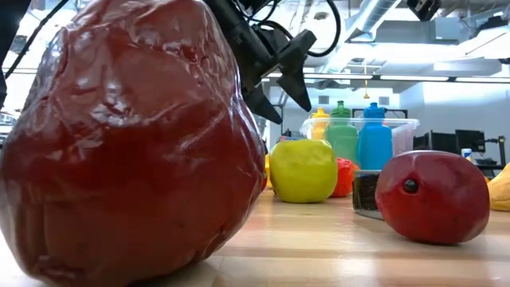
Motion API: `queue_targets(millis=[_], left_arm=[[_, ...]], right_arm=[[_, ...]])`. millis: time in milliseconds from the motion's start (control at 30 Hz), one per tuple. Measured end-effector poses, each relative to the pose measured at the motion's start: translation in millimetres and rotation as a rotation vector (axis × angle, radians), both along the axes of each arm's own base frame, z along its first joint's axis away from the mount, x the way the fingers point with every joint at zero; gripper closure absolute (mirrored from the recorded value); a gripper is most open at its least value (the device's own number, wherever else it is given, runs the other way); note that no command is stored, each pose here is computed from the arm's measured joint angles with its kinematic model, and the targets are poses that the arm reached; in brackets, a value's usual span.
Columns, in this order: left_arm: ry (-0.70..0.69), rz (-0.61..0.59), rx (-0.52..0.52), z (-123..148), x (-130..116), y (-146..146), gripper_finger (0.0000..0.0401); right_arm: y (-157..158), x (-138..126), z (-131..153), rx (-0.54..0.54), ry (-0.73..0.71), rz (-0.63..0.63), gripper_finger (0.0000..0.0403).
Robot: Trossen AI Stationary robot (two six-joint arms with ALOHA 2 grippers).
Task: Pick & Place Food Item
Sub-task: Put the blue and pink tuna can into the gray bin
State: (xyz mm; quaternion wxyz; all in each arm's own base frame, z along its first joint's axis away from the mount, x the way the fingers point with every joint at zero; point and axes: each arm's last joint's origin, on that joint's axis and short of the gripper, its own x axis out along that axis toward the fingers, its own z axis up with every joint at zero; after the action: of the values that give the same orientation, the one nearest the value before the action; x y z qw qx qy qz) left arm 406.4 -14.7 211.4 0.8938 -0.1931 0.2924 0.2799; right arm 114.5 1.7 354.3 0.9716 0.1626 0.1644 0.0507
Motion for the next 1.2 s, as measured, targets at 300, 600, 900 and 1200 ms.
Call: queue_targets(millis=[300,600,900,1200], left_arm=[[0.014,0.013,0.026,-8,2,-5,0.0103],[0.08,0.003,0.05,-43,11,-16,0.0103],[0.151,-0.002,0.05,-55,9,-15,0.0118],[0.177,-0.045,0.024,-59,9,-11,0.022]], right_arm=[[0,-1,-3,-0.008,0.03,0.003,0.0281],[0,-2,-6,-0.007,0.064,0.003,0.0281],[0,-3,-7,-0.007,0.075,0.004,0.0281],[0,-3,-7,-0.006,0.075,0.004,0.0281]])
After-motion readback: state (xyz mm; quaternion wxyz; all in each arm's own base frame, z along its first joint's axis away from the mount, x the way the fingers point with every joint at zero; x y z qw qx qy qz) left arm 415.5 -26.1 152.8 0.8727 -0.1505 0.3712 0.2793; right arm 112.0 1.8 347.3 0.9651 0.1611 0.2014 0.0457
